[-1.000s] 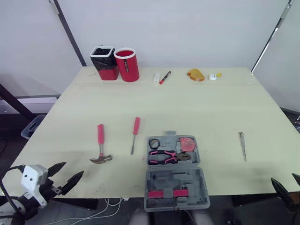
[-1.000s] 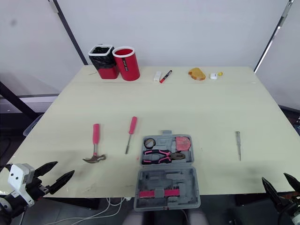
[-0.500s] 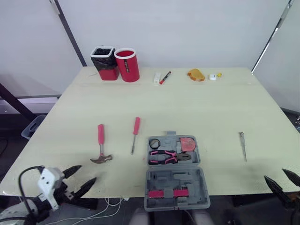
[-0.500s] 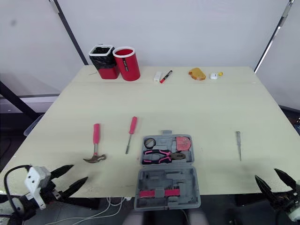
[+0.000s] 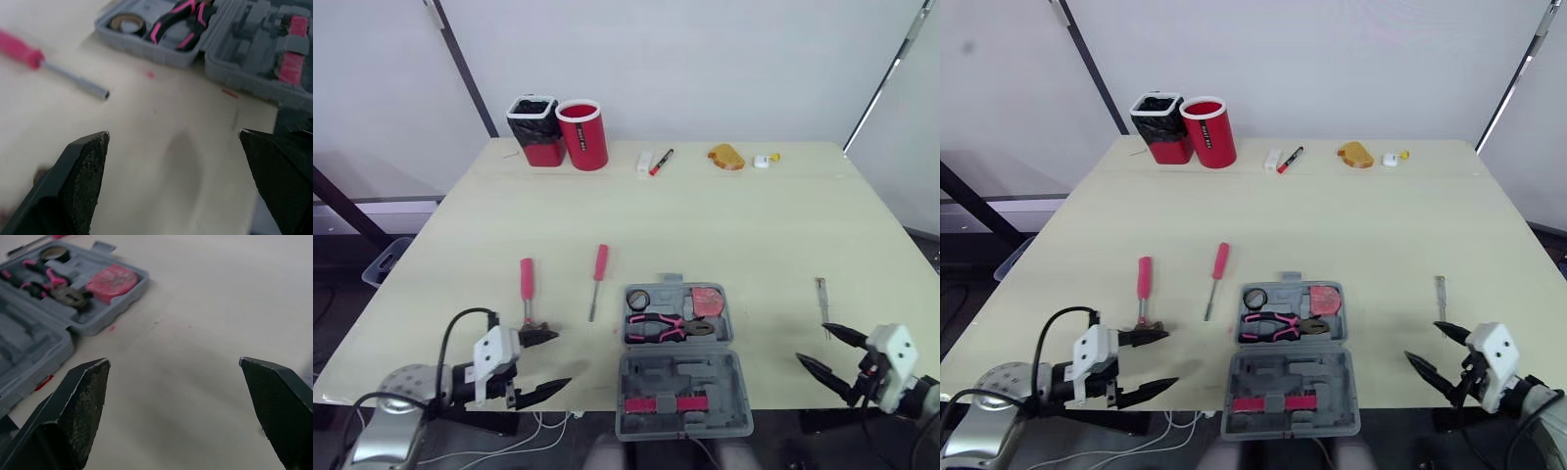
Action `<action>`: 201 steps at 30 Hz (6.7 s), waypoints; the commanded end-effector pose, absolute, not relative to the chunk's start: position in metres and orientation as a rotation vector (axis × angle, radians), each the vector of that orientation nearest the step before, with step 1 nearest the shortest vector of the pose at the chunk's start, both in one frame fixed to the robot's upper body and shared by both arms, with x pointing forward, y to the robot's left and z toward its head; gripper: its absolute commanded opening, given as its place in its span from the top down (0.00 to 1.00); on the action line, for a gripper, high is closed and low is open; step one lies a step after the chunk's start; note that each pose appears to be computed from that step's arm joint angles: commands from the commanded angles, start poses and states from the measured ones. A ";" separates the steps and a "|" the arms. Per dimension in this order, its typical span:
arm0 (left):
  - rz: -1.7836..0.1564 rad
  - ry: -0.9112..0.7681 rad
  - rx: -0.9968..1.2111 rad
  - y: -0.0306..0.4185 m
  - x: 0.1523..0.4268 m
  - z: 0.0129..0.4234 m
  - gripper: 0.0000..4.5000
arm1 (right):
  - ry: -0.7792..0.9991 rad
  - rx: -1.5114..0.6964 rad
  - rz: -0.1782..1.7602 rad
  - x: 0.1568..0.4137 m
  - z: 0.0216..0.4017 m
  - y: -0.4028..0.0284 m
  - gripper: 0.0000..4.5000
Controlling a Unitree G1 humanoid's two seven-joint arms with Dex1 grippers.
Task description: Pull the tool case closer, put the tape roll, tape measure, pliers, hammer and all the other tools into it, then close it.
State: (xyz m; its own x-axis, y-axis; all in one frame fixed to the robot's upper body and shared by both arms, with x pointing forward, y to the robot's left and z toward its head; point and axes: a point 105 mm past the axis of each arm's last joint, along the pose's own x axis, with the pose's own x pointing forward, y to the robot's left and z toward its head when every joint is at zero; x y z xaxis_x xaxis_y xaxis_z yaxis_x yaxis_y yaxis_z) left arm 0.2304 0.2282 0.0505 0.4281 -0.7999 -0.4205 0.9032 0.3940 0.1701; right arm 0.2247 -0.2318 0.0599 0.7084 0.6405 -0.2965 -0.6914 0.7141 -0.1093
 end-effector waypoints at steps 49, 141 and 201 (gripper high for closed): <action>-1.409 0.508 0.291 0.158 0.266 0.009 0.98 | 0.299 -0.343 1.088 0.264 0.020 -0.142 1.00; -1.147 0.363 0.289 0.151 0.335 0.031 0.98 | 0.140 -0.345 0.966 0.318 0.038 -0.128 1.00; -1.167 0.393 0.306 0.155 0.329 0.027 0.98 | 0.226 -0.355 0.980 0.320 0.024 -0.129 1.00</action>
